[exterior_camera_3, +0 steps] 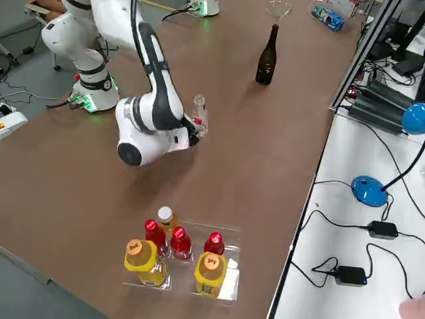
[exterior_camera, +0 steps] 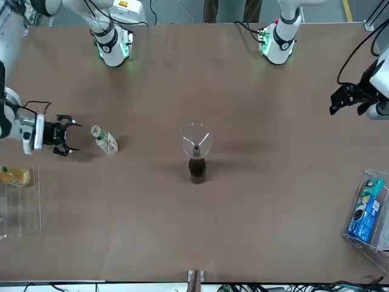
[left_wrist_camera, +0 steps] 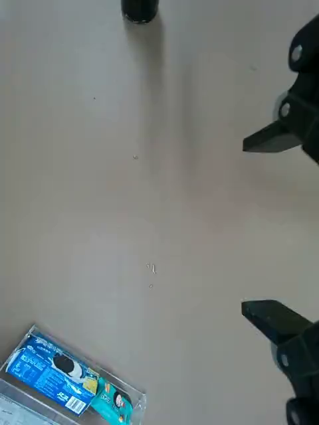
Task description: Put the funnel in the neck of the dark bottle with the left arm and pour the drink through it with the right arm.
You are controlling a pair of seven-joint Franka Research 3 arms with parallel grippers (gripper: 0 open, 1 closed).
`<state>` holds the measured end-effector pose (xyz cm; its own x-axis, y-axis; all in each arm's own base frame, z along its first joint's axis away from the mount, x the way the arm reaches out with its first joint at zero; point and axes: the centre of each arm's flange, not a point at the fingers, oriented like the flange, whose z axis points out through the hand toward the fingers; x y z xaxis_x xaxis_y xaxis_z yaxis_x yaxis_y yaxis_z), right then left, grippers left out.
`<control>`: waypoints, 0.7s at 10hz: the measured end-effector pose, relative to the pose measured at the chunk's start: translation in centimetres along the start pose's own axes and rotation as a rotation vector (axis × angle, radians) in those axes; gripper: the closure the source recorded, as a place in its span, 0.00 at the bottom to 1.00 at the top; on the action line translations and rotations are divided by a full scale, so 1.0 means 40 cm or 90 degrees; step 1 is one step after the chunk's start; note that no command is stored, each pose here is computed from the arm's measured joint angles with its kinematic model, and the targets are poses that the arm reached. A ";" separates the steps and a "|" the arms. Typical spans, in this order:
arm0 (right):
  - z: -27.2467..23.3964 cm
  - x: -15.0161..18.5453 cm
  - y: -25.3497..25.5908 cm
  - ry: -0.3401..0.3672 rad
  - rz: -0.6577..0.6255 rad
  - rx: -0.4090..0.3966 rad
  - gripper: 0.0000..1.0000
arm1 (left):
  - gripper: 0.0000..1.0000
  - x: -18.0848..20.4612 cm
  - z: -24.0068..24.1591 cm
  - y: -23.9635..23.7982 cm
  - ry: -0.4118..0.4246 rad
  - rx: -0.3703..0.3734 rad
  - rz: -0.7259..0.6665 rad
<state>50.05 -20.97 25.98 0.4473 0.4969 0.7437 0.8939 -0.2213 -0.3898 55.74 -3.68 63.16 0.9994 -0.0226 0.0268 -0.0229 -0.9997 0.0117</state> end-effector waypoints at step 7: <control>-0.161 0.345 -0.090 -0.224 0.337 -0.153 0.00 | 0.02 0.000 0.000 0.002 0.000 0.000 0.001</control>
<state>53.18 -18.74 41.15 0.8262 0.5054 0.2489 0.5575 -0.6696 -0.4908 55.74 -3.74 63.16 0.9994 -0.0238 0.0270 -0.0241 -0.9996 0.0117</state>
